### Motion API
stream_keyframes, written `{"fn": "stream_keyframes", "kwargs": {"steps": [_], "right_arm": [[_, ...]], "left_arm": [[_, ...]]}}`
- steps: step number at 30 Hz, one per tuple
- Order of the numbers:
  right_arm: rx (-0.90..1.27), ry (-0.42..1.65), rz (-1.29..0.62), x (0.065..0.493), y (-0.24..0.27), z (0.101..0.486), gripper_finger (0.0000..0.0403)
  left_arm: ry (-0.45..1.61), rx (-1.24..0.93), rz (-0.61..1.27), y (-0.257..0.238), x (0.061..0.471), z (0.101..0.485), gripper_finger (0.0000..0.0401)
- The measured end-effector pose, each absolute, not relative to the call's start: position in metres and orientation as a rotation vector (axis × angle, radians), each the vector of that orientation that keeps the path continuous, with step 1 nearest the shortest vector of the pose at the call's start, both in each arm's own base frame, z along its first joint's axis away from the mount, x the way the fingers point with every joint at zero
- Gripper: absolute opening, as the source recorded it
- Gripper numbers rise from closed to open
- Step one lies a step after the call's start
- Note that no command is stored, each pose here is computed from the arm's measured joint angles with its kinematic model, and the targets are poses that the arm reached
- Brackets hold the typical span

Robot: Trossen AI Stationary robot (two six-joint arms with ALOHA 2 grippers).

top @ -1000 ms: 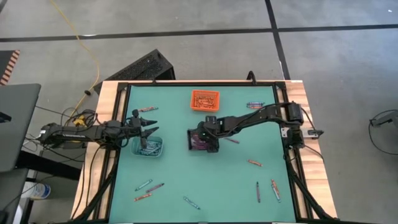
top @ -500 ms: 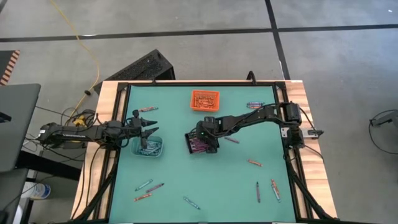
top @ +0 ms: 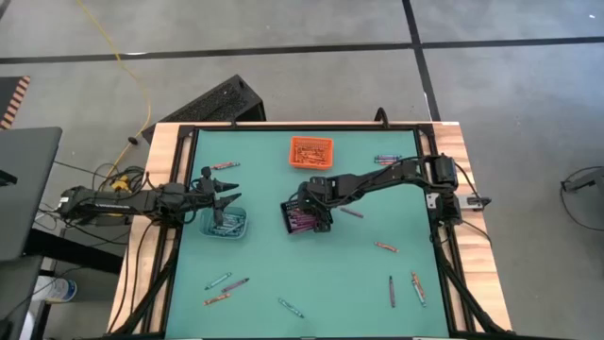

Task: Sort crayons
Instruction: Put the orange crayon into the orange bin

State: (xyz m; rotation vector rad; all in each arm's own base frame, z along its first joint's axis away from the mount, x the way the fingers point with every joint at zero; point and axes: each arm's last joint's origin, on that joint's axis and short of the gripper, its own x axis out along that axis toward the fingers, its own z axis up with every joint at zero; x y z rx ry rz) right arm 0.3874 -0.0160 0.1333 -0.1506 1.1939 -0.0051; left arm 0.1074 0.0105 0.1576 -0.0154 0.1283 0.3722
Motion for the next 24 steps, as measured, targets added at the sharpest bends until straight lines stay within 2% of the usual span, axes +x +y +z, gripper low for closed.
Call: {"fn": "stream_keyframes", "kwargs": {"steps": [6, 14, 18, 24], "right_arm": [[-0.137, 1.128, -0.016, 0.386, -0.015, 0.15, 0.0003], [-0.186, 0.932, -0.02, 0.376, -0.017, 0.213, 0.0002], [-0.287, 0.859, -0.141, 0.37, -0.034, 0.236, 0.0002], [-0.399, 0.919, -0.241, 0.369, -0.091, 0.223, 0.0002]], "left_arm": [[0.128, -0.015, 0.372, 0.01, 0.107, 0.158, 0.0129], [0.128, -0.015, 0.372, 0.01, 0.107, 0.158, 0.0129], [0.128, -0.015, 0.371, 0.01, 0.107, 0.158, 0.0129], [0.128, -0.015, 0.371, 0.01, 0.107, 0.158, 0.0129]]}}
